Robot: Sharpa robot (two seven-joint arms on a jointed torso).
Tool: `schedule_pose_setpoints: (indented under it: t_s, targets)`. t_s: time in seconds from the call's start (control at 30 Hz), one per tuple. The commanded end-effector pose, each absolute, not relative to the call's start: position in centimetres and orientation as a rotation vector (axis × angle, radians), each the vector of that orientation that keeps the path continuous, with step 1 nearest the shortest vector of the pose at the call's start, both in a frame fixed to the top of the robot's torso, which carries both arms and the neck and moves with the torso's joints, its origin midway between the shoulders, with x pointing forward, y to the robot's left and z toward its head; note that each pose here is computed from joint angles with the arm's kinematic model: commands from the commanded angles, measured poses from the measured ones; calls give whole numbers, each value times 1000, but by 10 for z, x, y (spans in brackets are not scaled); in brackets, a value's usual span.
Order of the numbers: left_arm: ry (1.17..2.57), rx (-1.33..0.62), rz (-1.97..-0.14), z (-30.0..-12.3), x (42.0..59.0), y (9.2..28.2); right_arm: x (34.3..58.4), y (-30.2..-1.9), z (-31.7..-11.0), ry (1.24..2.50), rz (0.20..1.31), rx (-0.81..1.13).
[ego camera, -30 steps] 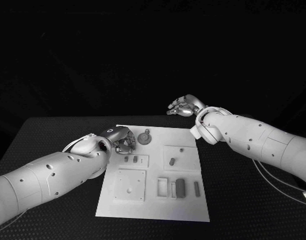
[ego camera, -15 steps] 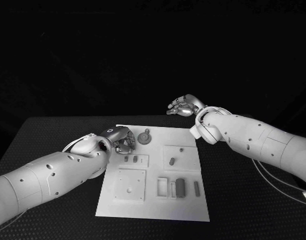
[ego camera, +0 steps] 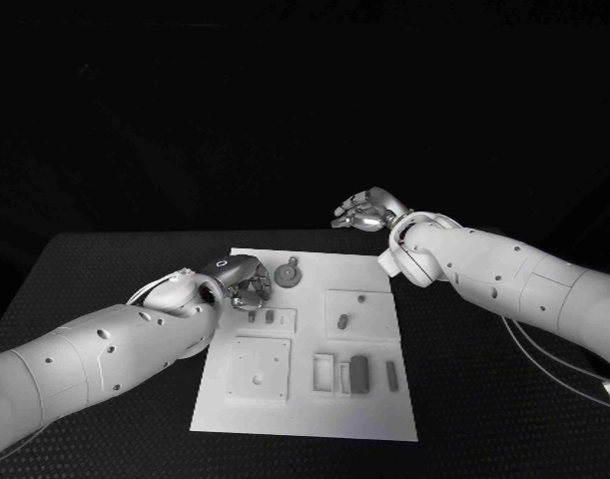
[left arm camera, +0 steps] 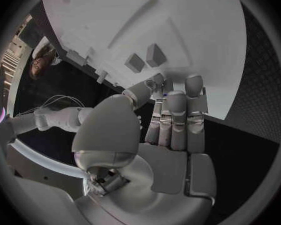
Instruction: Assemble the parts on the task board
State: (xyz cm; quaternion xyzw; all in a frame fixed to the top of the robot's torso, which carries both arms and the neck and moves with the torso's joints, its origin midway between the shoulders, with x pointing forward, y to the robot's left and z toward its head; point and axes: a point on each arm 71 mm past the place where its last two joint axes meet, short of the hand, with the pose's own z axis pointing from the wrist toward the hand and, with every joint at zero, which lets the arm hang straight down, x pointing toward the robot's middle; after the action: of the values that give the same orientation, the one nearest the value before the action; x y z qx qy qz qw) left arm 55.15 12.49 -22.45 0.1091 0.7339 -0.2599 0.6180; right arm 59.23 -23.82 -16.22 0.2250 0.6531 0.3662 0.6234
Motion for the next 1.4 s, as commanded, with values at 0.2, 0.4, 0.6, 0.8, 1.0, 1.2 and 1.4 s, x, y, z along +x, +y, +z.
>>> schedule_pose_setpoints:
  t_s: [0.2,0.4,0.6,0.8,1.0,1.2,1.4]
  targets:
    - [1744,274,-592,-237,547,126,592,-238,-162,1505,853,504]
    - [1730,262,-601,-236,547,125,592,-238,-162,1505,853,505]
    - [1719,239,-611,-235,548,126,592,-238,-163,1507,851,506]
    - [1715,209,-582,-235,550,132,592,-240,-163,1506,848,508]
    - [1711,197,-569,-235,551,136,592,-241,-163,1506,846,508]
    - [1705,189,-562,-234,552,139,591,-243,-163,1507,845,509]
    - [1697,171,-559,-234,553,145,585,-246,-168,1538,843,497]
